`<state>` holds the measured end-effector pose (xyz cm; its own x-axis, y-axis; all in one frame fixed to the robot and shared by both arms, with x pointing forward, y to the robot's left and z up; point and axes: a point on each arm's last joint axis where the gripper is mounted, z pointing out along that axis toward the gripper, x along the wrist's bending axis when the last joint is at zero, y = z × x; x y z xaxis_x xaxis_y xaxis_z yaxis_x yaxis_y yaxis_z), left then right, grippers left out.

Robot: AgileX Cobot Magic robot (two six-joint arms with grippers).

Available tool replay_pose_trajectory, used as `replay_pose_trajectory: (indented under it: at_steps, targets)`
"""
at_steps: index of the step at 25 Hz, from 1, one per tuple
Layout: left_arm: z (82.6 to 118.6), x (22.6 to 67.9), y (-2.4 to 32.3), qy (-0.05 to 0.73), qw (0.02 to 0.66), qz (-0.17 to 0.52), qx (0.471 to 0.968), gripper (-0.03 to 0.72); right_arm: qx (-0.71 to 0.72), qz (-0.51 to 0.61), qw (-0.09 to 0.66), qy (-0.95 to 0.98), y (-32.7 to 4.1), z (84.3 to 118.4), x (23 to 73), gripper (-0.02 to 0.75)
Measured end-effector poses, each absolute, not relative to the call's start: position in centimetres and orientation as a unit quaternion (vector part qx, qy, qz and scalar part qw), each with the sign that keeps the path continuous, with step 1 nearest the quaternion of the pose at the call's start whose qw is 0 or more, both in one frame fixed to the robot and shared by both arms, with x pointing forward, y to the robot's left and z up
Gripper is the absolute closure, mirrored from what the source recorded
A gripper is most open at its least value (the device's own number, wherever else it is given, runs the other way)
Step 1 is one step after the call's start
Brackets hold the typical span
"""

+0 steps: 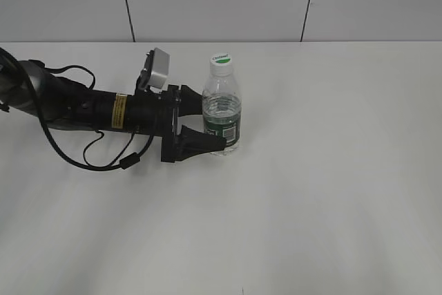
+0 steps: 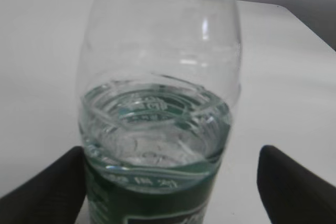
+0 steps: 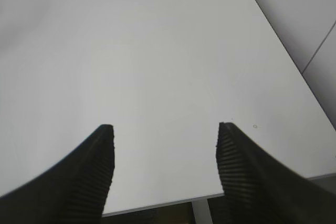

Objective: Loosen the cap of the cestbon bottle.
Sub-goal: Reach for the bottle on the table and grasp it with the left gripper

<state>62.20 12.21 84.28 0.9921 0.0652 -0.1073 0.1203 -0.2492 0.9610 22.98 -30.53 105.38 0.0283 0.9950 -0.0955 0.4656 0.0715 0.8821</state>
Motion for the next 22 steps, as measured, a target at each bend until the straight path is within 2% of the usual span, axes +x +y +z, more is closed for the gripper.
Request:
replay_pose_trajectory:
  at_steps: [12, 22]
  targets:
    - [84.4, 62.7, 11.8, 0.073, 0.630, 0.008, 0.773, 0.102, 0.596, 0.331, 0.399, 0.613, -30.5, 105.4, 23.0, 0.269]
    - [82.0, 63.0, 10.4, 0.071, 0.628, -0.009, 0.775, 0.103, 0.596, 0.331, 0.399, 0.613, -30.5, 105.4, 23.0, 0.269]
